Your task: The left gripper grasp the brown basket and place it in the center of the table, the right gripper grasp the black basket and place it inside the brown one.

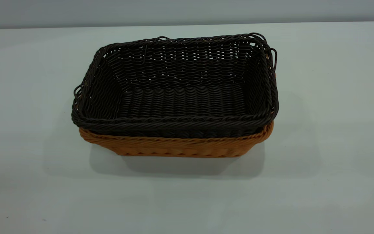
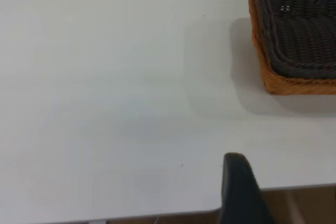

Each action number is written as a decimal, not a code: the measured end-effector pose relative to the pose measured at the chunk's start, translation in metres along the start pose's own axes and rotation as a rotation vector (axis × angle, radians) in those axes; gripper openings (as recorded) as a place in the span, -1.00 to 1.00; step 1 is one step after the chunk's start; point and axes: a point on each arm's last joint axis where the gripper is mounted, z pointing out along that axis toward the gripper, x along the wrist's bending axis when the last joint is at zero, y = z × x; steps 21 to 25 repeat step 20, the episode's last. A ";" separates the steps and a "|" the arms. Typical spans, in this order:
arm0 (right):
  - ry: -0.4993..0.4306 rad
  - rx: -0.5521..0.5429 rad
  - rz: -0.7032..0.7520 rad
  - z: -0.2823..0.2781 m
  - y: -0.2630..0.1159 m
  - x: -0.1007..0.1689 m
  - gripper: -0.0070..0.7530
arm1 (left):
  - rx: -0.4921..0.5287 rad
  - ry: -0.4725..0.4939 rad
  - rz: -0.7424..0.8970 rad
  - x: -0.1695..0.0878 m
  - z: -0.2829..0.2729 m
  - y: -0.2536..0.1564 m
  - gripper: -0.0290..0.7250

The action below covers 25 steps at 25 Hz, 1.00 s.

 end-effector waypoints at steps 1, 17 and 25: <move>0.000 0.000 0.000 0.000 0.000 0.000 0.39 | 0.000 -0.001 0.001 0.000 0.000 0.000 0.00; 0.001 0.000 0.000 0.000 0.000 0.000 0.39 | 0.001 -0.001 0.000 0.000 0.000 0.000 0.06; 0.001 0.000 0.000 0.000 0.000 0.000 0.39 | 0.001 -0.001 0.000 0.000 0.000 0.000 0.06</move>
